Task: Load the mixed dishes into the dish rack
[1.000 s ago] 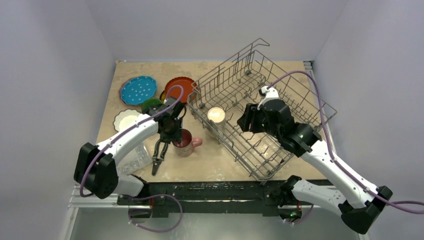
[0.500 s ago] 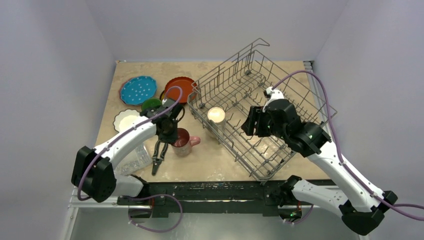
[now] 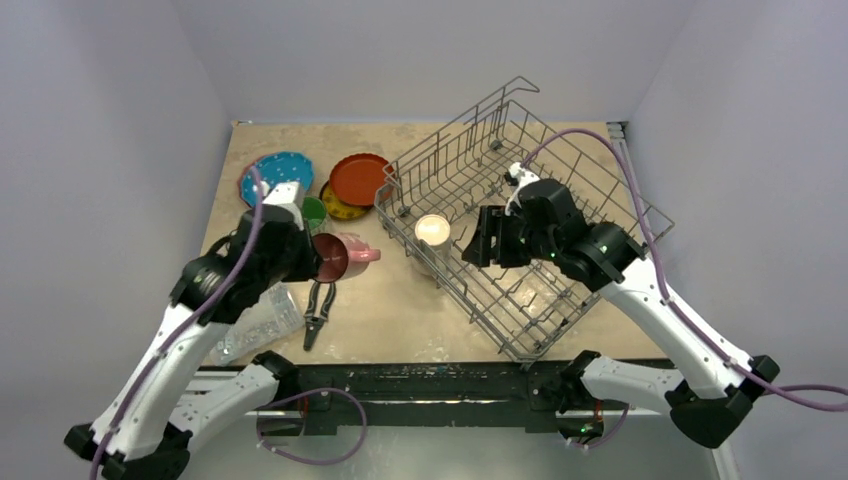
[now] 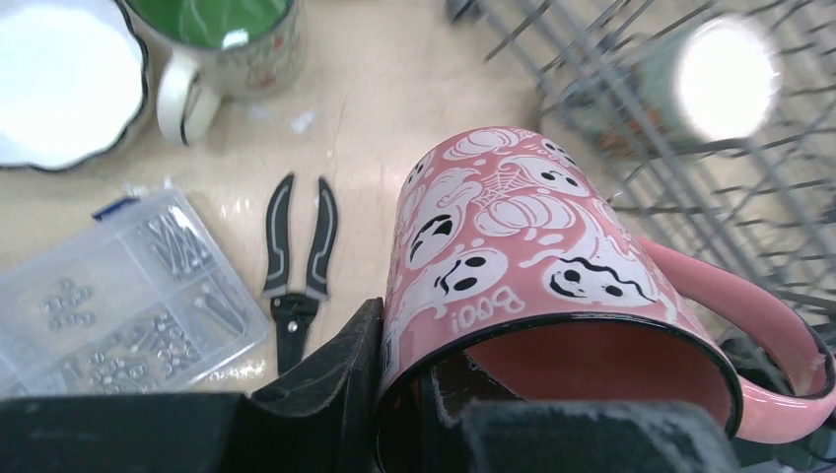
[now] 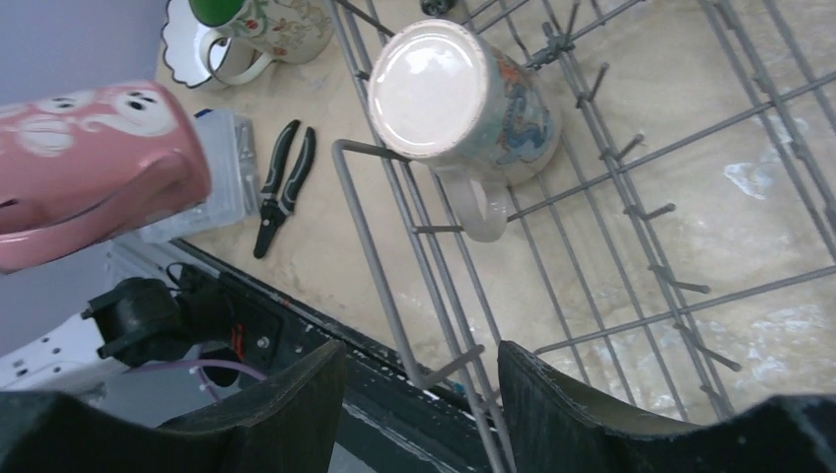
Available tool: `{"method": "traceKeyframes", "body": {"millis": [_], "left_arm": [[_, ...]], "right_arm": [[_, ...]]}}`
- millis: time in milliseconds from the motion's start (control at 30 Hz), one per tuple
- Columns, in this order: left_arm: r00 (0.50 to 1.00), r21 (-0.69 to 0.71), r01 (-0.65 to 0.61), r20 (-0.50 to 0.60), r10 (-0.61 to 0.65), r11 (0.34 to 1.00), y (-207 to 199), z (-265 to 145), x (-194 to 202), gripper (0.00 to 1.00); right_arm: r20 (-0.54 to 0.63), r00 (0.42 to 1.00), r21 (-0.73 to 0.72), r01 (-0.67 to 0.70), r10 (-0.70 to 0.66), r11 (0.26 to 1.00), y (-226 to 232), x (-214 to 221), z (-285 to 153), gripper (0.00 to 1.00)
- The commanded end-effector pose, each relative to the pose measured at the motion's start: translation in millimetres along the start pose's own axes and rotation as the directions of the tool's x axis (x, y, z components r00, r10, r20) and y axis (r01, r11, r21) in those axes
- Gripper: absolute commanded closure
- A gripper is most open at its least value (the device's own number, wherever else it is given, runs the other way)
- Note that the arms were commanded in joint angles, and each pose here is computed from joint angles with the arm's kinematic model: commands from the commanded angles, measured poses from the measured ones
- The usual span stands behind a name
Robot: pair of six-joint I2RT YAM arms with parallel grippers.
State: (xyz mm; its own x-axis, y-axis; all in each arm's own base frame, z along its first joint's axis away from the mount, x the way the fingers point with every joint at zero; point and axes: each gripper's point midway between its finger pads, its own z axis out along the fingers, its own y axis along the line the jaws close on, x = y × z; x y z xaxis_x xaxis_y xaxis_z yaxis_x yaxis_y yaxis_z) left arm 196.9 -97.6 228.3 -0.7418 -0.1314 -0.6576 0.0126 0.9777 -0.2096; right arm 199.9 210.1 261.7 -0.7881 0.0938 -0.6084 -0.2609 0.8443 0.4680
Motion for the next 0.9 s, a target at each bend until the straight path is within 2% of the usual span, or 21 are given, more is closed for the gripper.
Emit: {"method": "traceKeyframes", "body": {"millis": [0,133,200,333,433,467,633,733,867], "left_arm": [[0.929,0.171,0.004,0.363,-0.067,0.985,-20.9,-66.5,-78.9,1.0],[0.844,0.235,0.003,0.521,-0.129,0.972,-26.3,-105.0,-115.6,1.0],[0.804,0.257,-0.007,0.576,-0.147,0.966,-29.0,-119.9,-130.1,1.0],[0.744,0.28,-0.042,0.649,-0.157,0.959,-34.9,-141.0,-151.7,1.0],[0.716,0.284,-0.074,0.683,-0.147,0.956,-39.3,-146.8,-161.3,1.0],[0.708,0.285,-0.085,0.691,-0.144,0.955,-40.9,-146.5,-163.3,1.0],[0.669,0.319,-0.128,0.727,-0.156,0.939,-52.6,-143.9,-171.6,1.0],[0.664,0.34,-0.143,0.73,-0.165,0.929,-59.1,-144.9,-175.1,1.0],[0.663,0.356,-0.187,0.733,-0.15,0.915,-68.6,-142.4,-176.0,1.0]], "right_arm": [[-0.022,1.0,-0.175,-0.023,0.019,0.984,48.9,-20.0,-8.5,0.42],[-0.02,0.999,-0.28,-0.043,0.039,0.959,83.2,-41.7,-18.9,0.4],[-0.028,0.997,-0.385,-0.075,0.069,0.92,111.1,-54.4,-27.3,0.36],[-0.135,0.967,-0.637,-0.252,0.216,0.729,178.0,-78.3,-52.9,0.21],[-0.224,0.921,-0.715,-0.378,0.319,0.589,208.6,-92.9,-63.9,0.03],[-0.244,0.908,-0.72,-0.405,0.34,0.563,214.1,-97.2,-63.9,0.02],[-0.393,0.851,-0.69,-0.523,0.347,0.501,237.0,-96.2,-47.6,0.03],[-0.472,0.814,-0.673,-0.581,0.338,0.458,250.2,-88.0,-40.7,0.06],[-0.523,0.787,-0.686,-0.617,0.328,0.386,264.0,-86.3,-43.1,0.21]]}}
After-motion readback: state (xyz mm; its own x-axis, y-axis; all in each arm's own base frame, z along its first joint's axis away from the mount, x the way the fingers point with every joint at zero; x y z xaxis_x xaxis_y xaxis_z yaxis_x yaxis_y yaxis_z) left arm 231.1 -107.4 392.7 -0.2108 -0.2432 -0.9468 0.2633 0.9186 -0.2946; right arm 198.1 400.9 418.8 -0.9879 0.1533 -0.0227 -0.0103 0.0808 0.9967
